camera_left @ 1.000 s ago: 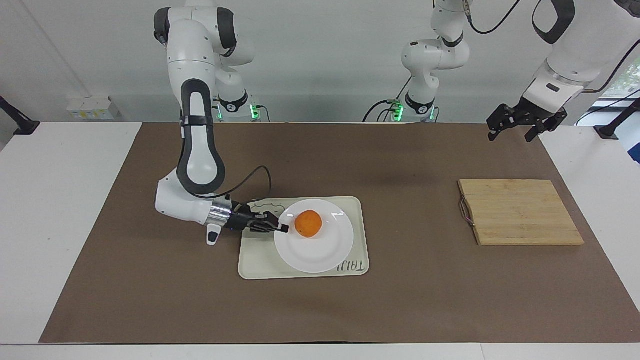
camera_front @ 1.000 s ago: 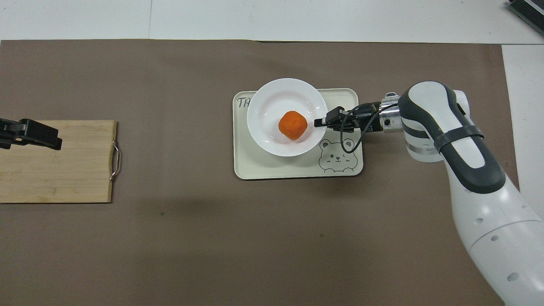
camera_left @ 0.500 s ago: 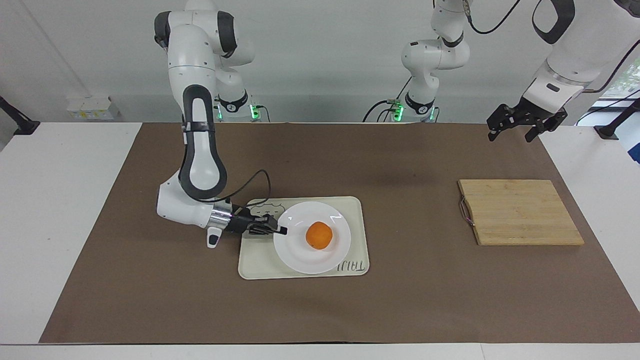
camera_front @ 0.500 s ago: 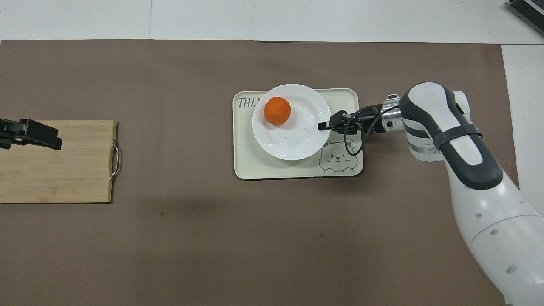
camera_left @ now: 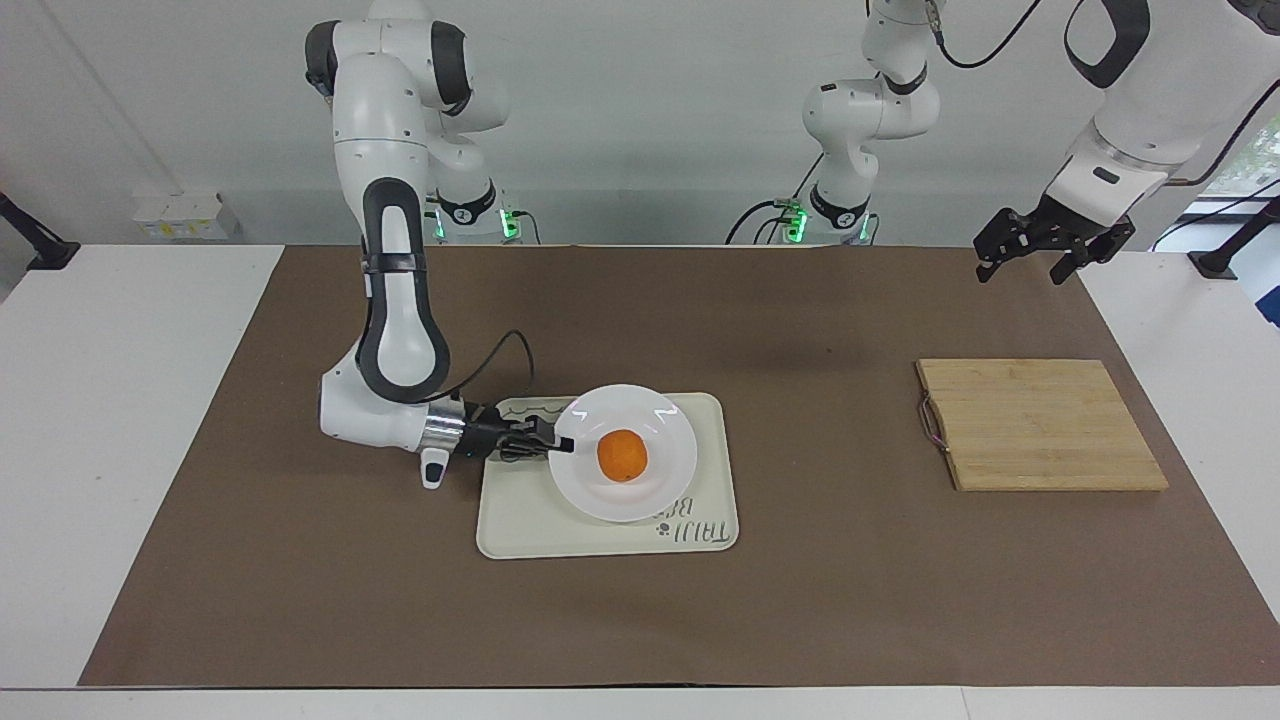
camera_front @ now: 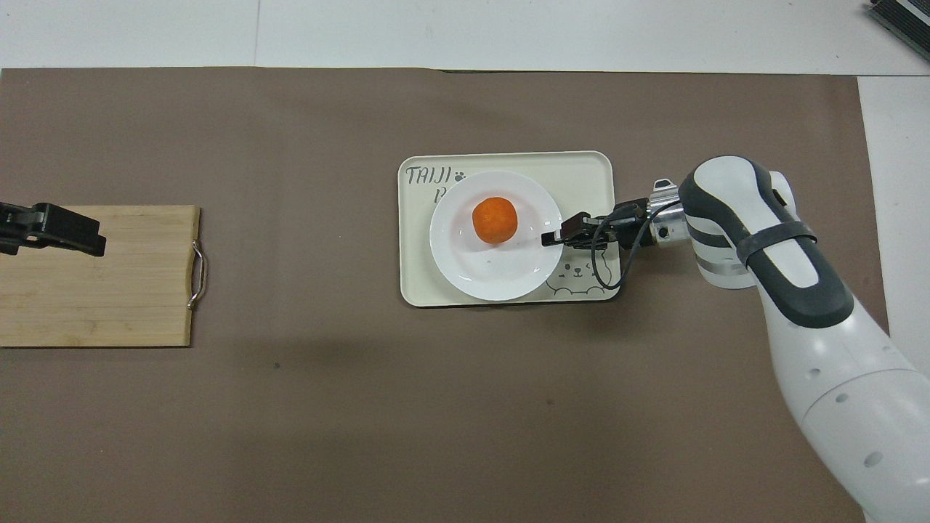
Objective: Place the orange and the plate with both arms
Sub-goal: 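Lower the plate onto the tray and open the right gripper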
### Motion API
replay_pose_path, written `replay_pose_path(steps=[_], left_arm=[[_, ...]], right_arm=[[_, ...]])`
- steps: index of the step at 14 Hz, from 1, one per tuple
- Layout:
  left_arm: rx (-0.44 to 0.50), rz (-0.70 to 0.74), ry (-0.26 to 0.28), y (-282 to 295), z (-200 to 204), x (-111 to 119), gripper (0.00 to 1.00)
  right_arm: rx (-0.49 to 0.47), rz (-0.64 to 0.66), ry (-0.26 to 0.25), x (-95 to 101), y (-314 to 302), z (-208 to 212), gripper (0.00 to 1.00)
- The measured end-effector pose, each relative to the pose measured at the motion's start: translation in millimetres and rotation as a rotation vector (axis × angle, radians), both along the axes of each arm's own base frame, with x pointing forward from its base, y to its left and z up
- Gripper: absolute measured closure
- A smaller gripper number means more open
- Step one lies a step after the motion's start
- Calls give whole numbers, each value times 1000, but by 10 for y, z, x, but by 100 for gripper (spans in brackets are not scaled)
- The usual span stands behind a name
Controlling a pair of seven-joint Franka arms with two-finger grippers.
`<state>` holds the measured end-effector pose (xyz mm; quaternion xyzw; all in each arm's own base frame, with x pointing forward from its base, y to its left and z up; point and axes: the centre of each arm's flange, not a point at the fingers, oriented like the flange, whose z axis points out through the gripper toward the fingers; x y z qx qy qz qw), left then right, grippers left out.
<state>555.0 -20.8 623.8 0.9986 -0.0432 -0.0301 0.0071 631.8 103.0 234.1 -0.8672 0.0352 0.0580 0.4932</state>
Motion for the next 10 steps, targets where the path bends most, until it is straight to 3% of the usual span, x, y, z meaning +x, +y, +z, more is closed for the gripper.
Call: replay_pose_path(steps=[7,8,10], left_arm=[[0,0,0,1,0,0,0],[0,0,0,1,0,0,0],[0,0,0,1,0,0,0]], right_arm=[[-20,11,-4,-10,-53,16,96],[-21,11,-4,-9,-59,19,91],[-39,22,-11,-6,-78,35,70]])
